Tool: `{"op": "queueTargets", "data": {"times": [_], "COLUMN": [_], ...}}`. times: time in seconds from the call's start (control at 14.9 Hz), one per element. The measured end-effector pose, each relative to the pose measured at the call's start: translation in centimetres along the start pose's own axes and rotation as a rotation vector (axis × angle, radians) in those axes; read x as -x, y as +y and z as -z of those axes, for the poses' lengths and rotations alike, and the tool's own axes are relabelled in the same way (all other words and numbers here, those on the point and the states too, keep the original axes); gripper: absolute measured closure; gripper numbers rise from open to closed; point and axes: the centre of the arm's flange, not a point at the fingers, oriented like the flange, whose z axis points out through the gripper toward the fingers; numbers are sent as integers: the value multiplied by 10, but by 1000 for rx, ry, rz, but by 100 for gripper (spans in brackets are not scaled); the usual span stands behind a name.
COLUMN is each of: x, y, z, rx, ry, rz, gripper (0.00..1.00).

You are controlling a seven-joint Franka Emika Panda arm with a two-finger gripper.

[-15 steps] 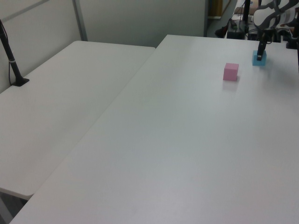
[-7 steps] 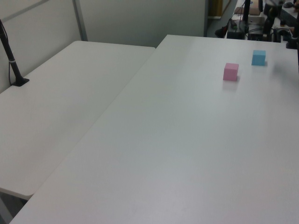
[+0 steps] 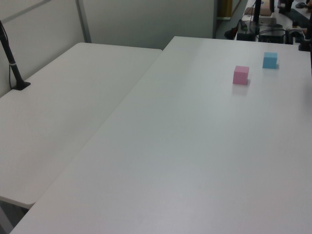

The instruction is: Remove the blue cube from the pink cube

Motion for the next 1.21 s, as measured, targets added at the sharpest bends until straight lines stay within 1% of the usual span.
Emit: {"op": "queueTargets", "data": {"times": [0.13, 0.34, 0.4, 0.54, 0.74, 0.8, 0.94, 1.07, 1.21], "x": [-3, -18, -24, -33, -49, -55, -68, -77, -80], "y": [-39, -97, -121, -172, -235, -248, -260, -260, -258], "z": [16, 24, 22, 11, -12, -20, -33, -40, -43], "rx": [-12, -1, 5, 29, 133, 159, 186, 195, 197], "ry": [-25, -27, -32, -51, -54, -50, -28, -11, -7], "rz": [-35, -120, -114, -56, 48, 73, 100, 103, 101], "gripper": [0, 0, 0, 0, 0, 0, 0, 0, 0]}}
